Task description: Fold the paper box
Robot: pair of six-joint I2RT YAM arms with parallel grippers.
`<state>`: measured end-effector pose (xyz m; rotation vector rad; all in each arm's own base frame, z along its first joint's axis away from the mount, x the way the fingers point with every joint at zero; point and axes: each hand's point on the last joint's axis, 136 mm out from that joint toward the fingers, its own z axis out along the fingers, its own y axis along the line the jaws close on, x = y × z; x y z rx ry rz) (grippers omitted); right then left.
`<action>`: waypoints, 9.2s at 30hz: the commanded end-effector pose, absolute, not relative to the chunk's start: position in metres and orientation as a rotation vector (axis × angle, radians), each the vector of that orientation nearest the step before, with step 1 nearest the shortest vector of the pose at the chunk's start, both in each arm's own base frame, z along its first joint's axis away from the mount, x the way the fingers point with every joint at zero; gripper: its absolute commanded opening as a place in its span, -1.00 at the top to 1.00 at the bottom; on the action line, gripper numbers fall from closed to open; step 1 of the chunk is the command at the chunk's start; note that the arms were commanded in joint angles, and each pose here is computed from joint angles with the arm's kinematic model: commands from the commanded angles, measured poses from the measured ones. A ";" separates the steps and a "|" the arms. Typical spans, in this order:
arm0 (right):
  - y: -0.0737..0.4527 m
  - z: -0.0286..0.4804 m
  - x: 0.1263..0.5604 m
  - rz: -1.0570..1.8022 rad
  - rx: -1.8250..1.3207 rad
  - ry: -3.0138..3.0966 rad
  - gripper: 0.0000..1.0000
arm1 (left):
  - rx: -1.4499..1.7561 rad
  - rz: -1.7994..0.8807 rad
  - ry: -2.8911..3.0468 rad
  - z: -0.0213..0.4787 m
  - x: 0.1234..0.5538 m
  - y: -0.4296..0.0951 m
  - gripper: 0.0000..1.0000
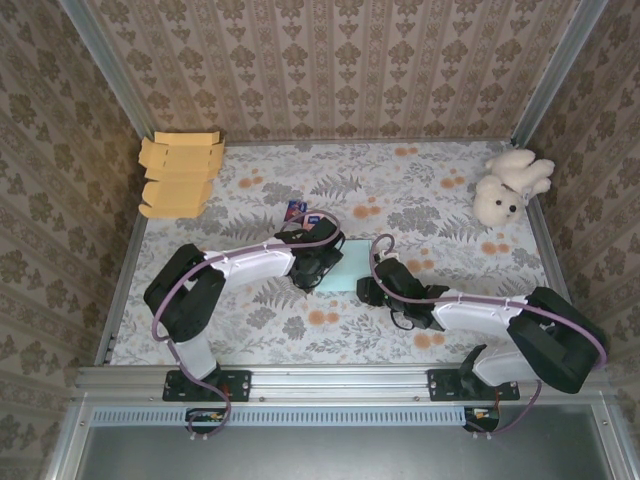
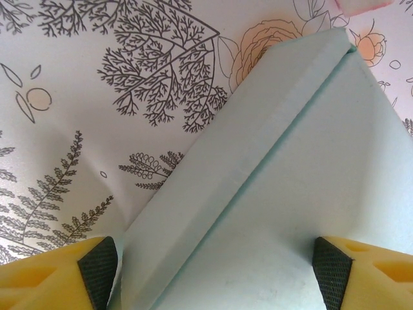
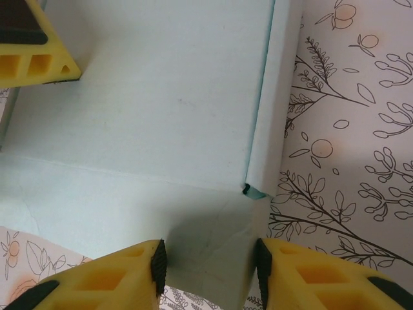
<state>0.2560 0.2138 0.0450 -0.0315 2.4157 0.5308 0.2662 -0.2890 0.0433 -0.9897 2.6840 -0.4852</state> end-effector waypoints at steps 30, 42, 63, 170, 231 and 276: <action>0.210 0.008 0.273 0.291 -0.172 2.246 0.13 | -1.041 -0.310 2.726 0.014 0.255 -0.263 -0.62; 0.212 -0.001 0.286 0.181 -0.198 2.163 0.04 | -1.044 -0.301 2.734 0.010 0.255 -0.262 -0.60; 0.216 0.033 0.269 0.275 -0.208 2.245 -0.20 | -1.066 -0.290 2.726 0.008 0.255 -0.254 -0.58; 0.216 0.013 0.395 0.876 0.085 2.670 0.83 | 0.391 -0.747 2.412 0.061 0.356 -0.337 -0.72; 0.225 0.001 0.390 1.063 0.191 2.567 0.83 | 0.550 -1.025 2.319 0.090 0.291 -0.416 -0.66; 0.192 0.033 0.268 0.829 0.001 2.667 0.83 | 0.261 -0.747 2.381 0.081 0.250 -0.286 -0.81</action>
